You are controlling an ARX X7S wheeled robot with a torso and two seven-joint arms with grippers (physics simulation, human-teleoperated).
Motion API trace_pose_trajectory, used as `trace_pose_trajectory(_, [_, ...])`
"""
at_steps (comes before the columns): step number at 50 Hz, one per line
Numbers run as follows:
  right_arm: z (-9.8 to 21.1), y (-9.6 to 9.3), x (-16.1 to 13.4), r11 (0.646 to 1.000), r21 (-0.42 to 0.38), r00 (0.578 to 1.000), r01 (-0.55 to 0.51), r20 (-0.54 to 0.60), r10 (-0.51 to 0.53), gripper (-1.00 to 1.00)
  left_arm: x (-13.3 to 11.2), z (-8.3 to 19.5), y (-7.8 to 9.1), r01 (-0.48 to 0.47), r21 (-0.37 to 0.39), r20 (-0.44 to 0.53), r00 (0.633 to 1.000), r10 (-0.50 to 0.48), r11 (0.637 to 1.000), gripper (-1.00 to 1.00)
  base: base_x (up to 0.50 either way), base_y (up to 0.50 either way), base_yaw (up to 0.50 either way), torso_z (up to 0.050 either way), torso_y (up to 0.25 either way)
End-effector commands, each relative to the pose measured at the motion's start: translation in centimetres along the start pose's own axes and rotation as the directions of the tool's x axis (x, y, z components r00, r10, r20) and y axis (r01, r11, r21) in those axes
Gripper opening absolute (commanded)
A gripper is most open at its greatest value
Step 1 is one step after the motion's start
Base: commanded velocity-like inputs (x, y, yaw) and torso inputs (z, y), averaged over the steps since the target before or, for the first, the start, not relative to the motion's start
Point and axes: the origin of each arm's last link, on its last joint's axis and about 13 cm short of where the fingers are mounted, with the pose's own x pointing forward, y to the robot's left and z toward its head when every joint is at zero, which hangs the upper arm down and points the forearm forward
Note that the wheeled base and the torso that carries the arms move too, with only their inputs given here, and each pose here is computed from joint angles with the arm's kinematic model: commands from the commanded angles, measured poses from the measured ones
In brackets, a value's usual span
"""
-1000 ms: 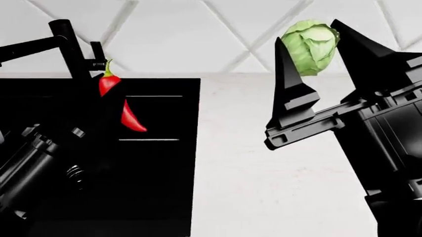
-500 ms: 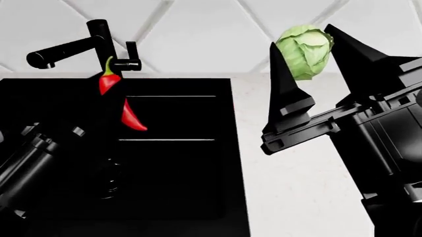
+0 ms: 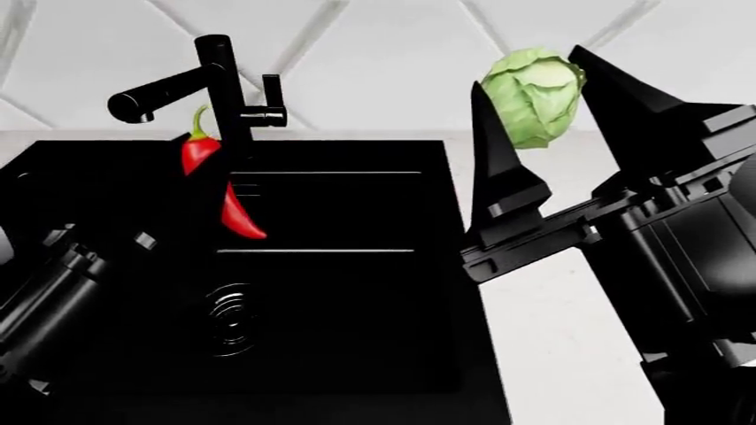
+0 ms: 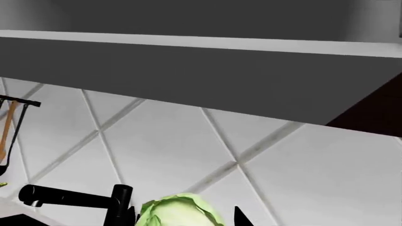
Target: Pick the chili pepper, brussel sprout from the counter and place them in the cabinet. Then close the cabinet.
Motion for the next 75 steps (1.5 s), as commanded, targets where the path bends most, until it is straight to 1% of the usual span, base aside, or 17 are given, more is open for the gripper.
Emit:
trace_pose_trajectory(1, [0.4, -0.3, 0.0, 1.000, -0.014, 0.999, 0.024, 0.024, -0.024, -1.00, 0.0, 0.0, -0.1, 0.003, -0.010, -0.003, 1.000, -0.003, 1.000, -1.00, 0.00, 0.00, 0.00, 0.000, 0.000])
trace_pose_trajectory(9, [0.5, -0.3, 0.0, 1.000, 0.000, 0.999, 0.028, 0.042, -0.028, -1.00, 0.1, -0.1, 0.0, 0.004, -0.011, -0.004, 1.000, -0.004, 1.000, -1.00, 0.00, 0.00, 0.00, 0.001, 0.000])
trace_pose_trajectory(11, [0.4, -0.2, 0.1, 1.000, -0.020, 0.999, 0.019, 0.039, -0.018, -1.00, 0.1, -0.1, 0.0, 0.005, -0.012, -0.004, 1.000, -0.005, 1.000, -1.00, 0.00, 0.00, 0.00, 0.000, 0.000])
trace_pose_trajectory(15, [0.4, -0.1, 0.1, 0.999, -0.039, 0.999, 0.017, 0.039, -0.015, -1.00, 0.1, -0.2, 0.0, 0.002, -0.013, -0.005, 1.000, -0.003, 1.000, -1.00, 0.12, 0.46, 0.00, 0.000, 0.000])
trace_pose_trajectory(21, [0.5, -0.1, 0.0, 0.999, -0.036, 0.999, 0.020, 0.041, -0.019, -1.00, 0.0, -0.2, 0.0, 0.000, -0.013, -0.004, 1.000, 0.000, 1.000, -1.00, 0.17, 0.50, 0.00, 0.000, 0.002])
trace_pose_trajectory(34, [0.7, -0.2, -0.1, 1.000, -0.014, 0.999, 0.020, 0.045, -0.019, -1.00, 0.0, -0.3, 0.0, 0.003, -0.013, -0.009, 1.000, -0.003, 1.000, -1.00, 0.01, 0.00, 0.00, 0.000, 0.001])
trace_pose_trajectory(47, [0.6, -0.1, 0.1, 1.000, -0.006, 0.998, 0.015, 0.055, -0.015, -1.00, 0.0, -0.3, 0.0, 0.007, -0.011, -0.009, 1.000, -0.007, 1.000, -1.00, 0.25, 0.00, 0.00, 0.000, 0.001])
trace_pose_trajectory(54, [0.7, 0.0, 0.3, 1.000, -0.019, 0.998, 0.016, 0.063, -0.014, -1.00, 0.0, -0.3, 0.0, 0.005, -0.013, -0.008, 1.000, -0.005, 1.000, -1.00, 0.00, 0.00, 0.00, 0.001, 0.001])
trace_pose_trajectory(59, [1.9, 0.1, 0.6, 0.998, -0.055, 0.994, 0.012, 0.106, -0.006, -1.00, -0.1, -0.2, 0.1, 0.006, -0.017, -0.002, 1.000, -0.006, 1.000, -1.00, 0.00, 0.00, 0.00, 0.000, 0.000])
trace_pose_trajectory(62, [3.2, 0.2, 0.8, 0.996, -0.083, 0.987, 0.020, 0.162, -0.006, -1.00, -0.2, -0.3, 0.1, 0.008, -0.020, 0.001, 1.000, -0.008, 1.000, -1.00, 0.00, 0.00, 0.00, 0.000, 0.000])
trace_pose_trajectory(69, [5.1, 0.7, 1.2, 0.986, -0.161, 0.954, 0.046, 0.299, 0.004, -1.00, -0.3, -0.3, 0.2, 0.009, -0.027, 0.006, 1.000, -0.009, 1.000, -1.00, 0.00, 0.00, 0.00, 0.000, 0.000])
trace_pose_trajectory(73, [5.9, 1.1, 1.2, 0.978, -0.205, 0.940, 0.049, 0.341, 0.024, -1.00, -0.3, -0.4, 0.2, 0.013, -0.031, 0.008, 1.000, -0.012, 0.999, -1.00, 0.00, 0.00, 0.00, 0.000, 0.003])
trace_pose_trajectory(75, [6.2, 1.2, 1.3, 0.975, -0.213, 0.930, 0.057, 0.367, 0.026, -1.00, -0.2, -0.4, 0.3, 0.016, -0.033, 0.007, 1.000, -0.016, 0.999, -1.00, 0.00, 0.00, 0.00, 0.000, 0.000])
